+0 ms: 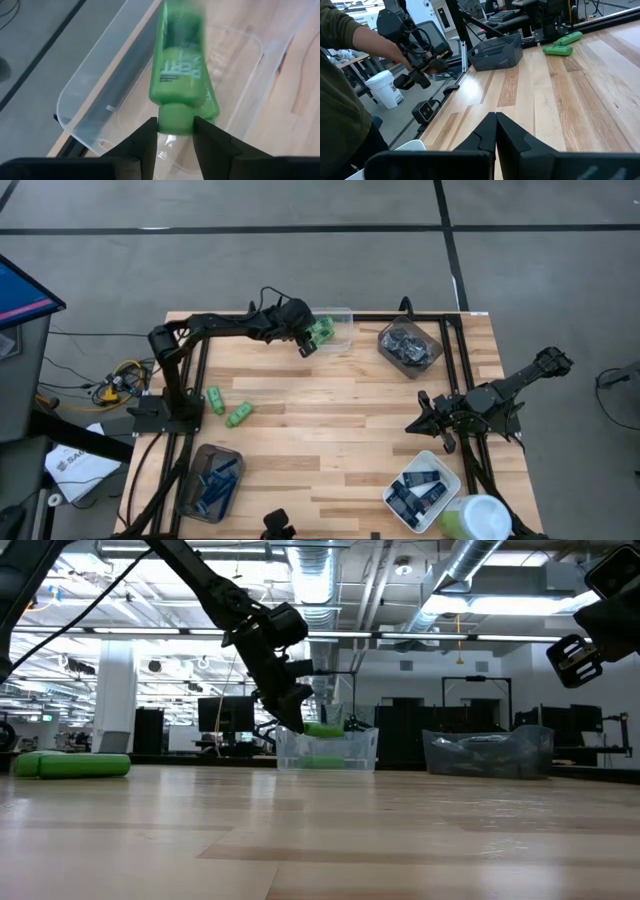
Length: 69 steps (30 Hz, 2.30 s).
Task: Pick & Place Travel size toiletries
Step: Put the green shampoo into the transparent bin
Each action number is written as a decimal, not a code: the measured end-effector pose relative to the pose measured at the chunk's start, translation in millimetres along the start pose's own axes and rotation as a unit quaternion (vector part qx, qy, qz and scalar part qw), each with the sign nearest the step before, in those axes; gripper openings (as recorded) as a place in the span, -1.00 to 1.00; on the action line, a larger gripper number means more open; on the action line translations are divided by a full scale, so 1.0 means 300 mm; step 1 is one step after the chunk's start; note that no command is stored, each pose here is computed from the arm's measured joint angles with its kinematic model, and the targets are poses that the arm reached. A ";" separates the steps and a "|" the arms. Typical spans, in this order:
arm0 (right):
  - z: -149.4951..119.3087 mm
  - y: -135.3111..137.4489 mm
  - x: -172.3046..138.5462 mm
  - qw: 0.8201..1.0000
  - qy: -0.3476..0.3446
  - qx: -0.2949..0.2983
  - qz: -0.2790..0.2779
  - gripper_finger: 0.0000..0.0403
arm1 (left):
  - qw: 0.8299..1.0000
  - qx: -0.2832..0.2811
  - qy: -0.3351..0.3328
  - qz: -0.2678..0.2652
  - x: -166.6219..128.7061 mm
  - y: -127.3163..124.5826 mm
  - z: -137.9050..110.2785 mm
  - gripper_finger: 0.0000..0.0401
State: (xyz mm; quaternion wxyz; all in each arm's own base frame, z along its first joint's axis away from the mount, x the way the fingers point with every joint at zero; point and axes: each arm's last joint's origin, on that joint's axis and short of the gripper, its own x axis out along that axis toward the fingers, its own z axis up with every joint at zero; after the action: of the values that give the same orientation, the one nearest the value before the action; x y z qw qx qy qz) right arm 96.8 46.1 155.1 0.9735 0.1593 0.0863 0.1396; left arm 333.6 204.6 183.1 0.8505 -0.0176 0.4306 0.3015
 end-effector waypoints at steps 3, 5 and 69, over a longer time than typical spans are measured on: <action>0.000 0.000 0.000 1.000 0.000 0.000 0.000 -1.00 | 1.000 0.000 0.000 0.002 0.000 0.000 0.000 -0.37; 0.000 0.000 0.000 1.000 0.000 0.000 0.000 -1.00 | 1.000 0.000 0.000 0.003 0.000 0.001 0.000 -0.30; 0.000 0.000 0.000 1.000 0.000 0.000 0.000 -1.00 | 0.933 -0.134 0.330 -0.045 -0.562 -0.399 -0.738 0.34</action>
State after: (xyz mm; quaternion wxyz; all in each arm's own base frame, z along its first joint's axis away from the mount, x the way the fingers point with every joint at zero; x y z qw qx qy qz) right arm 96.8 46.2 155.0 0.9734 0.1593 0.0865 0.1400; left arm 161.5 -41.4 141.7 0.6628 -0.2495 0.6412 0.2955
